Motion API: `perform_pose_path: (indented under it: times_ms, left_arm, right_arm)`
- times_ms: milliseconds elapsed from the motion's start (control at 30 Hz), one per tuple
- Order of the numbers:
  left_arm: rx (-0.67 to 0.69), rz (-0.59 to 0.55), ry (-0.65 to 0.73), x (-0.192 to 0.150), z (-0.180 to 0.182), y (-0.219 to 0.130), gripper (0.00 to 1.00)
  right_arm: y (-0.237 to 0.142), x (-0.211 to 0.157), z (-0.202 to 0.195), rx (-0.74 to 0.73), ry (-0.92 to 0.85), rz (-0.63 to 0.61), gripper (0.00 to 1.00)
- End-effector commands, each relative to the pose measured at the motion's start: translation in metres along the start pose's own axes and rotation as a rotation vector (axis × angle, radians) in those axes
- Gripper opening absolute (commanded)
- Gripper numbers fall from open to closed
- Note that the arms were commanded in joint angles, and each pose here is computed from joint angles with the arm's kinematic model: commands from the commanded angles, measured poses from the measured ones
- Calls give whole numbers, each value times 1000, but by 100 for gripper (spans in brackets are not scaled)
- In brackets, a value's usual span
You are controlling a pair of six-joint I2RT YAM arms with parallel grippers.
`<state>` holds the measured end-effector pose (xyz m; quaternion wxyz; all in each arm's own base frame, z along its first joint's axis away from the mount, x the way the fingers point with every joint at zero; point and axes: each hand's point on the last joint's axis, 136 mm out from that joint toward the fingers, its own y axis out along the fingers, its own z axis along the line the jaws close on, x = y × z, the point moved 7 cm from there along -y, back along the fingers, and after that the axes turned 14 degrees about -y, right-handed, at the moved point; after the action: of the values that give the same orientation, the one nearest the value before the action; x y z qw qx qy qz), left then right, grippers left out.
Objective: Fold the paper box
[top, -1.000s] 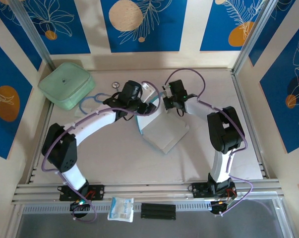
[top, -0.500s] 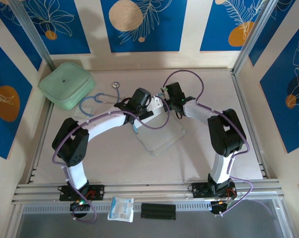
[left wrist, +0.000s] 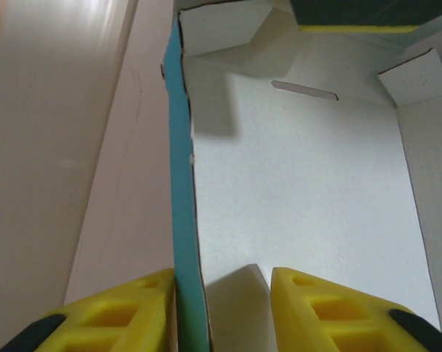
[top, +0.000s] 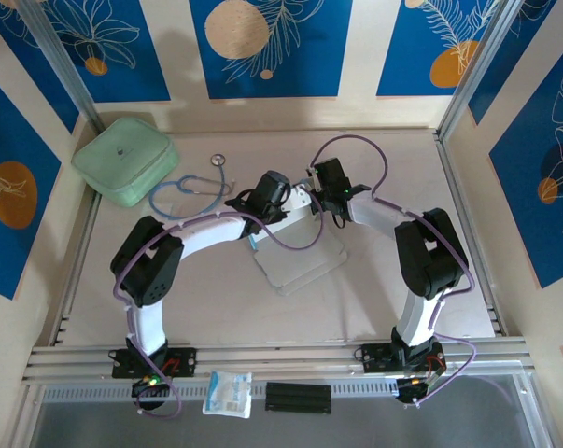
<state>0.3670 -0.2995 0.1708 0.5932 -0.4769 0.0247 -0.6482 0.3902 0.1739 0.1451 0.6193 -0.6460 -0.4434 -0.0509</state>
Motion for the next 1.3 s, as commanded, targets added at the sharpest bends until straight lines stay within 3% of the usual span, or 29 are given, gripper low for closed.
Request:
perform_pose_path:
  times_ms: [0,233,367,700,1033,1167,1267]
  left_arm:
    - [6,-18,33,4,-6,5,33]
    - [5,-33,54,5,-9,6,20]
    - [-1,-43,71,4,-12,8,15]
    - [24,-55,112,1,-13,10,8]
    - [37,-65,142,3,-16,14,7]
    - [36,-69,152,3,-18,15,7]
    - [40,-72,157,3,-18,15,7]
  right_arm:
    - [-13,4,4,30,28,-31,6]
    - [-17,5,8,44,44,-41,7]
    - [-25,5,6,53,89,-59,12]
    - [-58,-6,6,176,167,-124,42]
    - [-123,-24,-25,211,251,-268,70]
    - [-136,-38,-56,237,366,-315,94]
    - [-135,-45,-78,313,458,-327,94]
